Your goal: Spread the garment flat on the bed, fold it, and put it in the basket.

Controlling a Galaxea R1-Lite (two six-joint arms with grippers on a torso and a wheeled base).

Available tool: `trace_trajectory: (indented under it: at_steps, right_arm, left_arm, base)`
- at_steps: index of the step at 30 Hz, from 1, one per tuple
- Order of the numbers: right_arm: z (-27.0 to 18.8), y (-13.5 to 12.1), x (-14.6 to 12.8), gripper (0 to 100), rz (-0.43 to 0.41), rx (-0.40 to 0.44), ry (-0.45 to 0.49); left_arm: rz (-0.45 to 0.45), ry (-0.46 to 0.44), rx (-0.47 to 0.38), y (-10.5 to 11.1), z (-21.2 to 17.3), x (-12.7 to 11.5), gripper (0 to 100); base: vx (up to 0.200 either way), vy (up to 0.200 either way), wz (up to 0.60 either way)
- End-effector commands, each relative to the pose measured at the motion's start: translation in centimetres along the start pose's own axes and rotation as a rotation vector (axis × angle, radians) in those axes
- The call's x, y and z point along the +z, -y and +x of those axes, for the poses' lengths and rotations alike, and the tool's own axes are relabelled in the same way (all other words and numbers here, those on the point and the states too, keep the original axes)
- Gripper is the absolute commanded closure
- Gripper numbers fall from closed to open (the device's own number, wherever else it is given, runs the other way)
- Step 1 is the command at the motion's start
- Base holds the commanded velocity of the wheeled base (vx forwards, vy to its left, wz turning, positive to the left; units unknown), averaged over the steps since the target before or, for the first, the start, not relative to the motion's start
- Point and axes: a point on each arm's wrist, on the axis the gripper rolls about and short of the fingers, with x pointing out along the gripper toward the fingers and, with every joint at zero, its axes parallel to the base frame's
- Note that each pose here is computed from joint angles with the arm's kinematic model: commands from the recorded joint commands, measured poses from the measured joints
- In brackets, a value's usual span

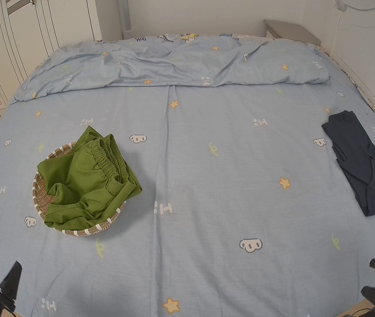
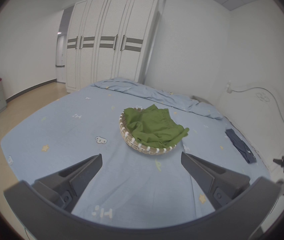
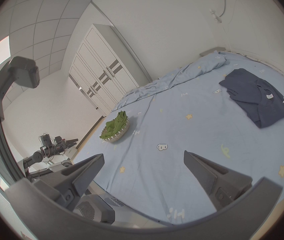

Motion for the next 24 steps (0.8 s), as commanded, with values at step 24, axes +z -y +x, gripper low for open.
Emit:
trace_trajectory:
  at_steps: [24]
  right_arm:
    - [-1.0,2.2,-5.5,0,-0.284,-0.624,0.271]
  left_arm:
    - [0.273,0.171,-0.103,-1.4,-0.7,-5.2,0]
  base:
    - [0.0,0.0,0.0]
